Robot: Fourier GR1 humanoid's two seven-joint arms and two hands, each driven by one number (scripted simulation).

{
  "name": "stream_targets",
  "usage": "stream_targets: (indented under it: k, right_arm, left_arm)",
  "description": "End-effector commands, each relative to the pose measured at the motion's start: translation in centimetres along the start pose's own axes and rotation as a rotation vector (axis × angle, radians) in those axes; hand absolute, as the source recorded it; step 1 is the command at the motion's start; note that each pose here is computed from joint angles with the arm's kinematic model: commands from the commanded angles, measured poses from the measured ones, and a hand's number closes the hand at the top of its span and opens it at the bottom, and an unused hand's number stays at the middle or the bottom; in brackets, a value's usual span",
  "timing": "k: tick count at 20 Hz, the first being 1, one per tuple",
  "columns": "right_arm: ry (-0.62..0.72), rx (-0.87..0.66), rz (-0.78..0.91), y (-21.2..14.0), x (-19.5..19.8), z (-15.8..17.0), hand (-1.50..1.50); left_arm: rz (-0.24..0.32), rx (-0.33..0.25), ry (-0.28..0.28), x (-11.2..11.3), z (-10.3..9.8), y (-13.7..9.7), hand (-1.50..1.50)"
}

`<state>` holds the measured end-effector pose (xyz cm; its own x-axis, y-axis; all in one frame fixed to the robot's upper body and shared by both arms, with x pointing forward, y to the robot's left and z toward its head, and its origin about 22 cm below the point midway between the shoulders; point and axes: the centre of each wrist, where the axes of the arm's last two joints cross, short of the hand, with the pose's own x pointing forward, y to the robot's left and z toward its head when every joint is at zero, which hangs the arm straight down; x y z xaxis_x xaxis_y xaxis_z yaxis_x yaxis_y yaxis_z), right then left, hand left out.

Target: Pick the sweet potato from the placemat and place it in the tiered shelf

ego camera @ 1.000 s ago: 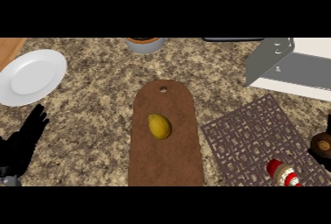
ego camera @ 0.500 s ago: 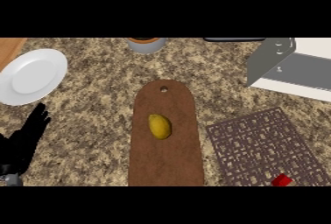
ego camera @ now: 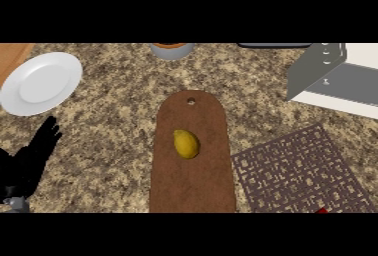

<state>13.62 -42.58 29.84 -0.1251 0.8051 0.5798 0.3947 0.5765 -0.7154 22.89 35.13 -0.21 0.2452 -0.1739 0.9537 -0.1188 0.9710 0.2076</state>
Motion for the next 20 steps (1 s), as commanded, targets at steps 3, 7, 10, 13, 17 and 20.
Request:
stream_targets:
  k: [3,7,10,13,17,20]
  right_arm:
    - [0.044,-0.06,0.077,-3.8,2.1,-2.7,1.5]
    - [0.041,-0.031,0.163,-2.4,1.6,-3.8,1.5]
    - [0.058,-0.052,0.152,-2.5,2.8,-5.5,1.5]
    - [0.085,-0.072,0.195,-1.2,0.9,-7.0,1.5]
    - [0.092,-0.093,0.251,-0.4,0.6,-9.7,1.5]
    - [0.124,-0.108,0.261,0.3,-1.6,-11.3,1.5]
  left_arm:
    - [0.003,-0.006,-0.011,-0.3,-0.4,-1.5,0.0]
    - [-0.004,0.008,-0.007,-0.3,-0.6,-0.6,0.0]
    - [-0.003,0.0,-0.019,1.3,-1.9,1.0,0.0]
    - [-0.009,-0.015,-0.012,-0.1,-0.1,0.0,0.0]
    - [-0.006,-0.019,-0.022,1.3,-0.8,-0.4,0.0]
    - [0.001,-0.035,-0.023,0.6,0.4,-1.4,0.0]
